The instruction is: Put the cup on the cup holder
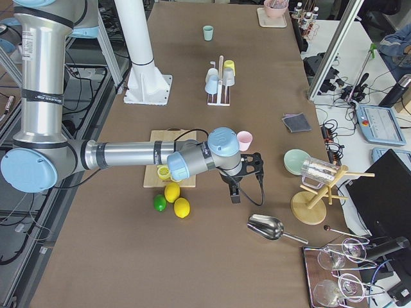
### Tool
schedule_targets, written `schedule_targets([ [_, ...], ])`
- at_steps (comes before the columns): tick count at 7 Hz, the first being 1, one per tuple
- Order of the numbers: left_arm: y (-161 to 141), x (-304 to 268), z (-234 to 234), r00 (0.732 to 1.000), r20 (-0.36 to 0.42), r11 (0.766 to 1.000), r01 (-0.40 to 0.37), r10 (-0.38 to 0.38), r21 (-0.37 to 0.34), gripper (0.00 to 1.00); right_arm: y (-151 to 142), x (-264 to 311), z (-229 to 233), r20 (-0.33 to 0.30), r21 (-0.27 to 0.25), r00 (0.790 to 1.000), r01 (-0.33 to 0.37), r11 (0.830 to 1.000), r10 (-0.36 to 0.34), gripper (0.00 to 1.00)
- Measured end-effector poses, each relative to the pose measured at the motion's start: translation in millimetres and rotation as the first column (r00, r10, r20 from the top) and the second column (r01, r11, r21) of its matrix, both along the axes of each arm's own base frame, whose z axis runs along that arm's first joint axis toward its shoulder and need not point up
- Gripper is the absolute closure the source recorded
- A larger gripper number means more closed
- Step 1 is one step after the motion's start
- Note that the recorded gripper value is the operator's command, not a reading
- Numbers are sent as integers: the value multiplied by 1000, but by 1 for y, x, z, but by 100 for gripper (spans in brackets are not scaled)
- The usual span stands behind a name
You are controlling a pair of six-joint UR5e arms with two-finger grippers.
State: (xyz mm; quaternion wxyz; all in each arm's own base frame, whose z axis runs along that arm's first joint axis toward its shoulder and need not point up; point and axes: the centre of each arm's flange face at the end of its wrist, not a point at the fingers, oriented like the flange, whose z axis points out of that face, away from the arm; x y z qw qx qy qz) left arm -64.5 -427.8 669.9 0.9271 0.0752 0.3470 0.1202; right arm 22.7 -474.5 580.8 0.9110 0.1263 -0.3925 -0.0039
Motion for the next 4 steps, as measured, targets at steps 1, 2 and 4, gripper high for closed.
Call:
schedule_targets([
  [1, 0, 0, 0, 1000, 0, 1000, 0, 0, 0, 1, -5, -8, -6, -6, 13, 1000, 15, 1000, -15, 0],
  [2, -1, 0, 0, 1000, 0, 1000, 1, -1, -2, 1, -9, -13, -10, -10, 25, 1000, 24, 999, -24, 0],
  [4, -2, 0, -2, 1000, -1, 1000, 4, -4, -2, 1, -14, -26, -23, -12, 40, 999, 51, 998, -50, 0],
])
